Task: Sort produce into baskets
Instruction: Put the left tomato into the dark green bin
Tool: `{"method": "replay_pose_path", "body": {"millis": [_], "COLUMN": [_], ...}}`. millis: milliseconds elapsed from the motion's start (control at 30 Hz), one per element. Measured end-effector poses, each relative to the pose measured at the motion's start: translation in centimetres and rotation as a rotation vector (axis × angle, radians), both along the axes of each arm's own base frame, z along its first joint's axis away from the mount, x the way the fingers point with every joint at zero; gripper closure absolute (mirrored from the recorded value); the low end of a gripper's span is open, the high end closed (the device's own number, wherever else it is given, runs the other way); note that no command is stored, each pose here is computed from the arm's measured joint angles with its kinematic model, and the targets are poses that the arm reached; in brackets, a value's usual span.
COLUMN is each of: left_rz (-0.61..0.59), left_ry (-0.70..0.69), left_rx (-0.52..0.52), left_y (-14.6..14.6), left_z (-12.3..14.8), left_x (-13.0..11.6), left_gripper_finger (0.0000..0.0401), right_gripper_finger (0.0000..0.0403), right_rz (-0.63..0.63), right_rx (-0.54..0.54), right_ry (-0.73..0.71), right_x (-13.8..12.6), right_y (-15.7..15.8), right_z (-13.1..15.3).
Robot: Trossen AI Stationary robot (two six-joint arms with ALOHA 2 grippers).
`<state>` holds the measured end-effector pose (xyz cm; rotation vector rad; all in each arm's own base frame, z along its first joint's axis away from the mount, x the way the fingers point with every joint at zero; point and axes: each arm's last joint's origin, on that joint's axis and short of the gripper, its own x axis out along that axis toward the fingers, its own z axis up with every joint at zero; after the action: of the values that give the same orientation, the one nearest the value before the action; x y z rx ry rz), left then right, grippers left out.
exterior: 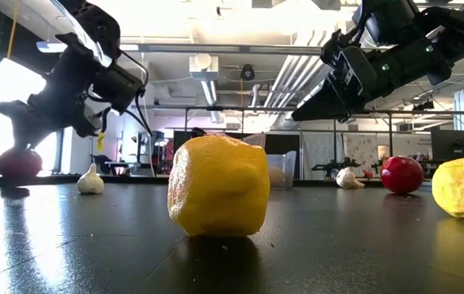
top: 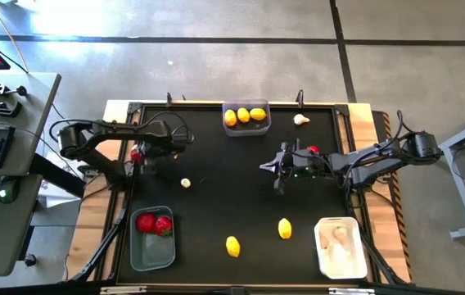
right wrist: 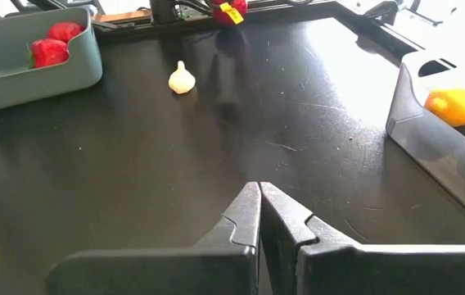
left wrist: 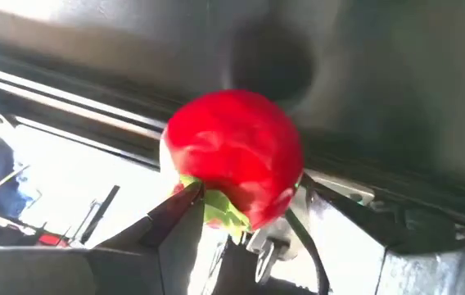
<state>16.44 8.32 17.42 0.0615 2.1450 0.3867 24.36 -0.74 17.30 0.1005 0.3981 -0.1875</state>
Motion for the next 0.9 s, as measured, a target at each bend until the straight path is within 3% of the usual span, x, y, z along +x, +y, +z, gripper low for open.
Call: {"method": "replay_pose_path", "body": {"millis": [233, 667, 900], "left_rz": [-0.038, -0.146, -0.119], "left_ry": [0.01, -0.014, -0.009], "left_rx": [0.063, 0.038, 0.034], "left_y": [0.2, 0.4, 1.0], "left_z": [0.0, -0.3, -0.3], "left_x": [0.1, 0.6, 0.3], "left_gripper_finger": [0.0198, 0.0198, 0.0222], "right_gripper_finger": [0.0402, 0.0402, 0.0402], "right_rz": [0.0, -0.001, 0.0], "right_rx": [0.0, 0.002, 0.0], "right_ry": [0.0, 0.001, 0.002], "right_x": [0.0, 0.0, 0.0], "right_y": [0.0, 0.0, 0.0], "right_z": [0.0, 0.0, 0.0]}}
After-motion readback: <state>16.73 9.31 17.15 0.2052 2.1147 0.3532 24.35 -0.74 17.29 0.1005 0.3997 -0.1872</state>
